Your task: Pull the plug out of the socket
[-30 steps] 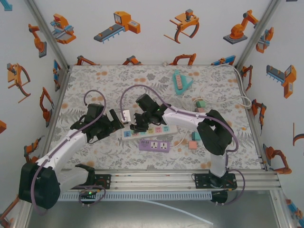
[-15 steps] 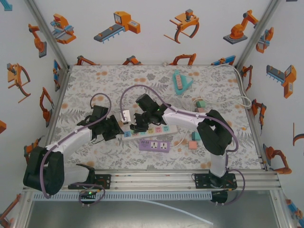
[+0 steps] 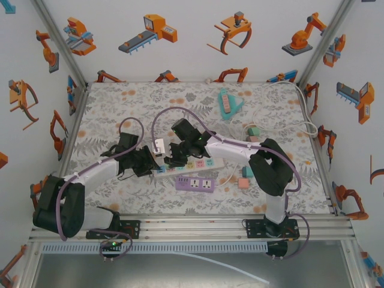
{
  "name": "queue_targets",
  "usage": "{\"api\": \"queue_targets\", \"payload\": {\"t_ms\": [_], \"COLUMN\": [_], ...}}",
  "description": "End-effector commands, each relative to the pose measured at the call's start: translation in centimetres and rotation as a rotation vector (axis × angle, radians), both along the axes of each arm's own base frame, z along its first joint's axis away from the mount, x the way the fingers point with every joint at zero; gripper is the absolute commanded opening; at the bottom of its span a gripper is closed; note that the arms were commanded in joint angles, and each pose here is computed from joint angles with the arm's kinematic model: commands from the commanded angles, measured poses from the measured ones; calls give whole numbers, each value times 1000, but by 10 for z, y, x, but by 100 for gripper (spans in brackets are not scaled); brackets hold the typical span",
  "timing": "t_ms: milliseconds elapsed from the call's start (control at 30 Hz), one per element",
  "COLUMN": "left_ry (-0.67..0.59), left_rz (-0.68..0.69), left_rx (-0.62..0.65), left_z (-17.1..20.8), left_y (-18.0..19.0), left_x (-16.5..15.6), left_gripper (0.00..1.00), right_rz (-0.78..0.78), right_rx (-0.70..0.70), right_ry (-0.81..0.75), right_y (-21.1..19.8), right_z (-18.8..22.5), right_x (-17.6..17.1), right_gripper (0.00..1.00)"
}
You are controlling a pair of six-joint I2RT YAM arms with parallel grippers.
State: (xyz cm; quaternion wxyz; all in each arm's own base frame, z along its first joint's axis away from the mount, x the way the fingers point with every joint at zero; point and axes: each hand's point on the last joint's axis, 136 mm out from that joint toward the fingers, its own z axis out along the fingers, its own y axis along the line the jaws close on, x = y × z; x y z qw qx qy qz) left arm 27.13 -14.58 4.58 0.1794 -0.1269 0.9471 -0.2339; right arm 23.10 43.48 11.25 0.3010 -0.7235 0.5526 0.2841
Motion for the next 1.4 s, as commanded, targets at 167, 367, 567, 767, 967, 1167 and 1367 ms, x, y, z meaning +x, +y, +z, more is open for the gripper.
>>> {"api": "queue_targets", "payload": {"t_ms": [167, 367, 567, 767, 967, 1167, 1367], "left_ry": [55, 99, 89, 49, -69, -263, -452], "left_rz": [-55, -75, -78, -98, -149, -195, -226], "left_rx": [42, 86, 93, 74, 58, 11, -55], "left_z": [-12, -19, -17, -7, 25, 81, 137], "left_y": [3, 10, 12, 7, 0, -10, -21], "left_x": [-13, -22, -24, -19, -6, 11, 15], "left_gripper": [44, 44, 44, 45, 46, 46, 47], "right_rz": [12, 9, -3, -122, -505, -876, -1238], "right_rx": [86, 100, 105, 126, 88, 89, 237], "right_ry": [7, 9, -3, 29, 146, 355, 623], "right_y": [16, 19, 18, 16, -14, -79, -172], "right_z": [40, 46, 52, 77, 103, 126, 139], "right_x": [2, 3, 4, 15, 49, 81, 128], "right_gripper": [21, 18, 17, 16, 11, 11, 12]}}
